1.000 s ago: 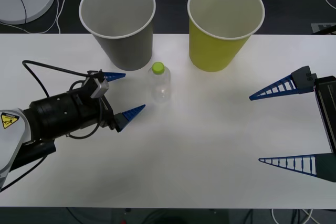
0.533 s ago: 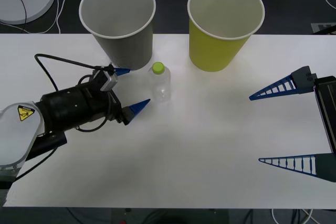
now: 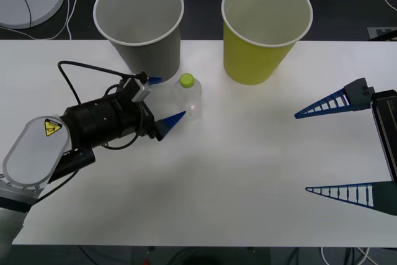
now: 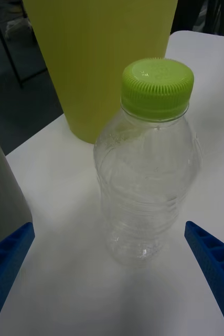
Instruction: Put the can into the green bin and the plastic bottle into the gray bin
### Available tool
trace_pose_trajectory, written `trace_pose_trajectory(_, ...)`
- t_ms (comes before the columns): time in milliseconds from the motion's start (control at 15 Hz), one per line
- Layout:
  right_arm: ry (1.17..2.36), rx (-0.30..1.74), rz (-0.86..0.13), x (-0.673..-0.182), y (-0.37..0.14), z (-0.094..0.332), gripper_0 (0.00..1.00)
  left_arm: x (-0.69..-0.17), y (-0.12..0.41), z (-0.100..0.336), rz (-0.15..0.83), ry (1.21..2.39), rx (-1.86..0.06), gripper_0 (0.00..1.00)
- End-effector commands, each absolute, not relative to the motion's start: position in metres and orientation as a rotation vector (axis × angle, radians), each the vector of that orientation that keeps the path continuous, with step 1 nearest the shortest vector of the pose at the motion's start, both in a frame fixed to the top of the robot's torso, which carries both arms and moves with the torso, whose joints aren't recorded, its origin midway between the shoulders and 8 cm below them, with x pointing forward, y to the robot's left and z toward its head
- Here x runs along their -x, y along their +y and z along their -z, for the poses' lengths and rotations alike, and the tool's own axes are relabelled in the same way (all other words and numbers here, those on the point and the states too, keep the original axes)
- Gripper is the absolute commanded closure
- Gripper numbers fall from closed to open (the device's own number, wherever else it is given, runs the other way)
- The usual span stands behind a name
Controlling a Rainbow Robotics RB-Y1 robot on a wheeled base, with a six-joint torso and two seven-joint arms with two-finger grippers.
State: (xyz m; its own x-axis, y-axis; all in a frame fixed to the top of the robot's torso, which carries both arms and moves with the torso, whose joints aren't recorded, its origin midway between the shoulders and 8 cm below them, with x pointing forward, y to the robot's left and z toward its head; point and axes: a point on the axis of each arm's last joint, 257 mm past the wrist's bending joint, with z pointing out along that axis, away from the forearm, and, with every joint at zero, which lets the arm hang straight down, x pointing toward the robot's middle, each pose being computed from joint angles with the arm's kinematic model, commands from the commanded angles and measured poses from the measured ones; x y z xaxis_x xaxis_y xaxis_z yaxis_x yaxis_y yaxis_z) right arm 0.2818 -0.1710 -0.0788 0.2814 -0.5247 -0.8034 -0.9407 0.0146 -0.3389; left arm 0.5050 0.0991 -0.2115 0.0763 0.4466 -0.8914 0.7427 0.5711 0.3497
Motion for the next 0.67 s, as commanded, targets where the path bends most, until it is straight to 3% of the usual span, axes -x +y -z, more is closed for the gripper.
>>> trace_pose_trajectory(67, 1.368, 1.639, -0.573, -0.282, -0.171, 0.079, 0.0, -0.505, 0.094, 0.212, 0.301, 1.559, -1.033, 0.0)
trace_pose_trajectory(667, 1.368, 1.639, -0.573, -0.282, -0.171, 0.079, 0.0, -0.507, 0.076, 0.213, 0.306, 1.559, -1.026, 0.0)
